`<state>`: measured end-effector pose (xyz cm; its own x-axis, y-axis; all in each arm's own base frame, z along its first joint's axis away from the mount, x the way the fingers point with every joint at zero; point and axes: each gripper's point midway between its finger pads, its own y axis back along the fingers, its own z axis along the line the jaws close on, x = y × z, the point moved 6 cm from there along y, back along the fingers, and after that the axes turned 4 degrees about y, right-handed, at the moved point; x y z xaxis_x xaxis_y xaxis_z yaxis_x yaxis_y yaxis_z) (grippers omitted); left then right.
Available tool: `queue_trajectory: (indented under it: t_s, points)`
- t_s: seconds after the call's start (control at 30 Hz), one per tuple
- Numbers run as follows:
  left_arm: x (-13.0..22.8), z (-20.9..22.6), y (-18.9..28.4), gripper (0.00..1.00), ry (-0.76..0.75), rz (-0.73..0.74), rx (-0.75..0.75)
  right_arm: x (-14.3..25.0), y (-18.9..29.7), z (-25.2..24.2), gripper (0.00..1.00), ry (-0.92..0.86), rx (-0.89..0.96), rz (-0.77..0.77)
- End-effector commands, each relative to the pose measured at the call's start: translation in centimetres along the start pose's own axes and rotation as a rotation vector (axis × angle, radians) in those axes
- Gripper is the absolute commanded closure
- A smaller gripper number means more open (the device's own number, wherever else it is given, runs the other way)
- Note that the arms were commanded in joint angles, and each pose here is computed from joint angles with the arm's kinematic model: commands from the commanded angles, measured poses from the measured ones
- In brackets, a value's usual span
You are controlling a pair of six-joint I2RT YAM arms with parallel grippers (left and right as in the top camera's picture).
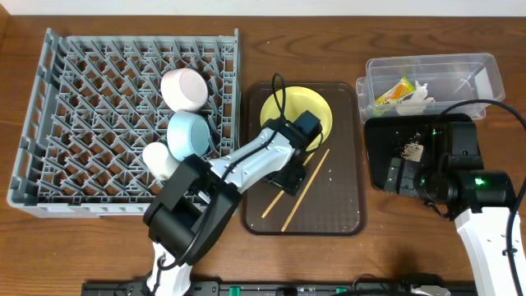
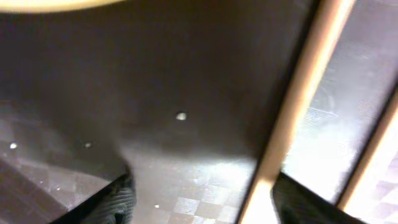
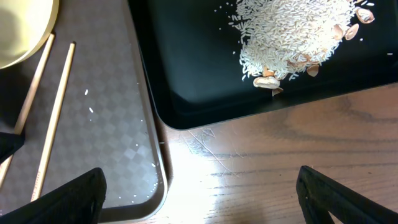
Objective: Sort waste into correct bins and load items into the dishwasher rack
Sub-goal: 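Reach the left gripper to the tray and grasp one wooden chopstick, then carry the chopstick to the dish rack and drop it in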
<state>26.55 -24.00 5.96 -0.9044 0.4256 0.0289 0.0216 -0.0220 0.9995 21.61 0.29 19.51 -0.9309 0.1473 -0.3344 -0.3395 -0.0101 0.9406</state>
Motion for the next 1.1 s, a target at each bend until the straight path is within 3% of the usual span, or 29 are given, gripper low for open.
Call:
queue_trajectory:
  t_s: [0.0,0.27,0.53,0.8,1.07]
  points:
    - [0.6,-0.3,-1.3,0.4,-0.024,0.035,-0.032,-0.1,0.1,-0.3,0.05,-0.02,0.012,-0.007]
    - [1.5,-2.0,-1.6,0.72,-0.066,0.054,-0.005,-0.1,0.1,-0.3,0.05,-0.02,0.012,-0.007]
    - [2.0,-2.5,-1.6,0.93,-0.083,0.068,-0.012,-0.1,0.1,-0.3,0.04,-0.02,0.012,-0.006]
    - [2.2,-2.3,0.8,0.94,-0.108,0.056,-0.007,-0.1,0.1,-0.3,0.04,-0.02,0.012,-0.006]
    - [3.9,-1.7,8.6,0.94,-0.18,-0.07,0.031,-0.1,0.1,-0.3,0.04,-0.02,0.012,-0.006]
